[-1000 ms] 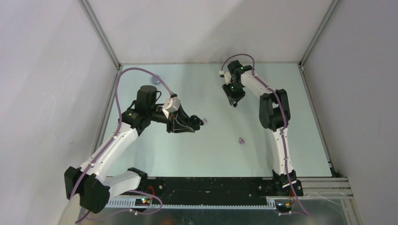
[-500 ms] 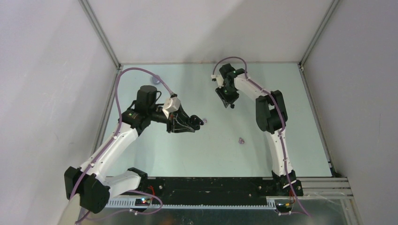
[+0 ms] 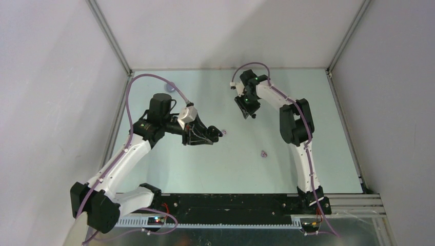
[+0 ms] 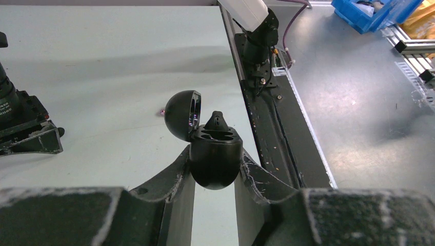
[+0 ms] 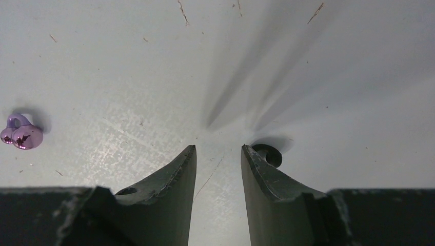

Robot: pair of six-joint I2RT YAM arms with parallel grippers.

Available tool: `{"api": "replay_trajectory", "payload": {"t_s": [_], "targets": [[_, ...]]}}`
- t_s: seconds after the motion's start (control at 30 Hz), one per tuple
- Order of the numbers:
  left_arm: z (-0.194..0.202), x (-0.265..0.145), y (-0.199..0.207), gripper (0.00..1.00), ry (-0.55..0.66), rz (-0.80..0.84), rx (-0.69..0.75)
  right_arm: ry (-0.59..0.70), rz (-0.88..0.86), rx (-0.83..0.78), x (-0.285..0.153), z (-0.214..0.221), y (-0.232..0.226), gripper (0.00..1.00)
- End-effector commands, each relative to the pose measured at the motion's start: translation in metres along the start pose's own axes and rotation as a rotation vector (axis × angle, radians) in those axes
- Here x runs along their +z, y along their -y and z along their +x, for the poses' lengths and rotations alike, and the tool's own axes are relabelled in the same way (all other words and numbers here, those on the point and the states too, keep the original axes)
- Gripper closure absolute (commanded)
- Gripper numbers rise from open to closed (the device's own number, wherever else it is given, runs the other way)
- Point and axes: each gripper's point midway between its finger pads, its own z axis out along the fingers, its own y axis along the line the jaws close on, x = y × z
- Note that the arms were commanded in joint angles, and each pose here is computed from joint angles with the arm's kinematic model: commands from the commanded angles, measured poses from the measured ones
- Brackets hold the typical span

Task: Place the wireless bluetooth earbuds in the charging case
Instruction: Pick up the left earbud from the center of the board.

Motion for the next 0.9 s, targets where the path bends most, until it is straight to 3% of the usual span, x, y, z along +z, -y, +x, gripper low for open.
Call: {"api": "replay_trajectory", "payload": {"t_s": [0.0,0.57,0.87], "targets": [[-0.006,0.0,0.006,1.0,0.012,0.011,0.034,0.003,0.018,0.04,-0.013,0.0,0.008,0.58],[-0.006,0.001,0.007,1.0,0.012,0.016,0.03,-0.025,0.104,0.073,-0.019,0.019,0.035,0.62],[-0.006,0.001,0.006,1.0,0.012,0.017,0.03,-0.026,0.202,0.05,-0.024,0.02,0.048,0.86]]}}
